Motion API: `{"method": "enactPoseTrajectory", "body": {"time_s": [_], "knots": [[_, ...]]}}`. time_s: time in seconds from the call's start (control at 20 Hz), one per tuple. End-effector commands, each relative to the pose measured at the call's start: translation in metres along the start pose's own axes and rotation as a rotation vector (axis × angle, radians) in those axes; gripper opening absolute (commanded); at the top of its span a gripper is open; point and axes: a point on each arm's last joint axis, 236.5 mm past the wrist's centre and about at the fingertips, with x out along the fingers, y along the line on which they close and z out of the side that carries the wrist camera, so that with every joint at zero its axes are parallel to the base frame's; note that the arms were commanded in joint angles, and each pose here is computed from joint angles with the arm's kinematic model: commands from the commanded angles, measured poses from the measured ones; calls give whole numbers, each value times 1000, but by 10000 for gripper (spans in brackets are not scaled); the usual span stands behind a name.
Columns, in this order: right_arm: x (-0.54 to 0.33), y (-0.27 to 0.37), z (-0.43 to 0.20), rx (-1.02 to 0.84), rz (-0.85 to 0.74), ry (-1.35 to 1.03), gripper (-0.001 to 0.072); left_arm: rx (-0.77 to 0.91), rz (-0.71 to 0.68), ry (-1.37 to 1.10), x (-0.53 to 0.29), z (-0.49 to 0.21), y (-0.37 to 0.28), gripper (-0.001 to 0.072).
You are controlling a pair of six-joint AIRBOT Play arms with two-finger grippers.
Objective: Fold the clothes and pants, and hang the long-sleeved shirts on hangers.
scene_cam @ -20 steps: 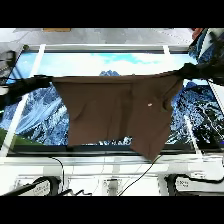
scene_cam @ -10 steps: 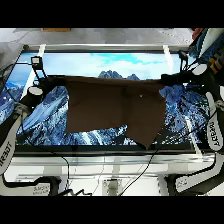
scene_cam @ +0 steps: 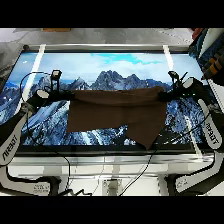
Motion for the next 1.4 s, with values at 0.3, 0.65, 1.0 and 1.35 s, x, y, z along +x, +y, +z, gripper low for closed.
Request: {"method": "enactPoseTrajectory", "body": {"time_s": [0.3, 0.65, 1.0, 1.35], "knots": [[-38, -15, -6, -72, -103, 65, 513, -21, 40, 78, -42, -3, 8, 675], [-99, -54, -105, 57, -63, 327, 10, -25, -35, 152, -149, -7, -6, 60], [-46, 42, -185, 315, 474, 263, 375, -68, -106, 271, -177, -37, -19, 62], [0, 46, -224, 460, 419, 249, 337, -140, -95, 275, -177, -37, -19, 235]]}}
